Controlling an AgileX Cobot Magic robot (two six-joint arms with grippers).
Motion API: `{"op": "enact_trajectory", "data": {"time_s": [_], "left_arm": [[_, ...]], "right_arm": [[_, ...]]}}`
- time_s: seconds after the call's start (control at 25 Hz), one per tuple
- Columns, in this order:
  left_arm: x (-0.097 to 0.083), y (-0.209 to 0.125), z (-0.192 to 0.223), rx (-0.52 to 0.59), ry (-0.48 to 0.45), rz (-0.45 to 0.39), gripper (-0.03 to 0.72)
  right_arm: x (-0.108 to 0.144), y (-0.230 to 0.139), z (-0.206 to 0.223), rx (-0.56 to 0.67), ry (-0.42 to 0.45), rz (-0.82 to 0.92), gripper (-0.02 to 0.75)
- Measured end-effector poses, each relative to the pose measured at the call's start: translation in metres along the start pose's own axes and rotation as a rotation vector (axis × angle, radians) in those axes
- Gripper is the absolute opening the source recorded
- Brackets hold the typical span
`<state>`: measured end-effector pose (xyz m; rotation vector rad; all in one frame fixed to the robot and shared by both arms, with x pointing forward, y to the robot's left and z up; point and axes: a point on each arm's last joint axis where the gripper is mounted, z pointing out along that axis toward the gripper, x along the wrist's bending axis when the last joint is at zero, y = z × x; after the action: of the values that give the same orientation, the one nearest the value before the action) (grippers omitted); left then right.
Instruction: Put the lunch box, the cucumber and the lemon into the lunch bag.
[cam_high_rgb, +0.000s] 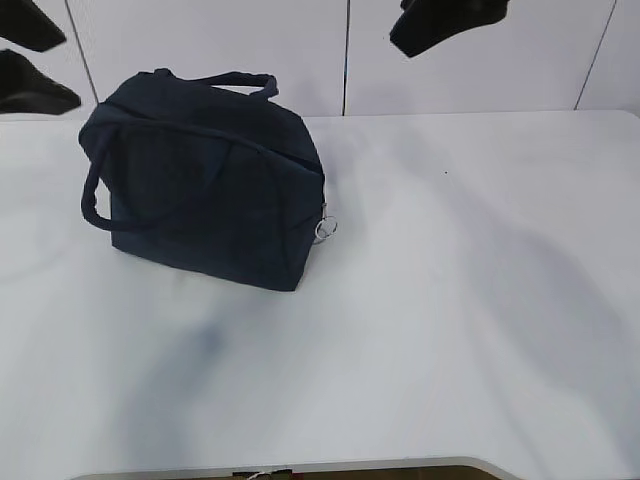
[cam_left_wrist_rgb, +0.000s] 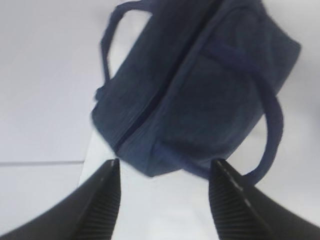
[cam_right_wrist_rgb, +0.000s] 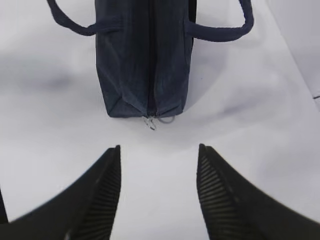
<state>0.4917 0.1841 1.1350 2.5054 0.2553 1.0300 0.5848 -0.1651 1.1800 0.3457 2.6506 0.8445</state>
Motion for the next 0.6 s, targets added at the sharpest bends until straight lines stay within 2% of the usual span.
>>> {"op": "enact_trajectory", "data": {"time_s": [0.2, 0.6], "left_arm": [[0.004, -0.004, -0.042, -0.007, 0.088, -0.128, 0.404], [-0.007, -0.024, -0.113, 0.041, 0.151, -0.398, 0.403]], "right_arm": [[0.024, -0.002, -0.037, 0.005, -0.047, -0.029, 0.399], [0.079, -0.019, -0.096, 0.003, -0.125, -0.045, 0.399]]}}
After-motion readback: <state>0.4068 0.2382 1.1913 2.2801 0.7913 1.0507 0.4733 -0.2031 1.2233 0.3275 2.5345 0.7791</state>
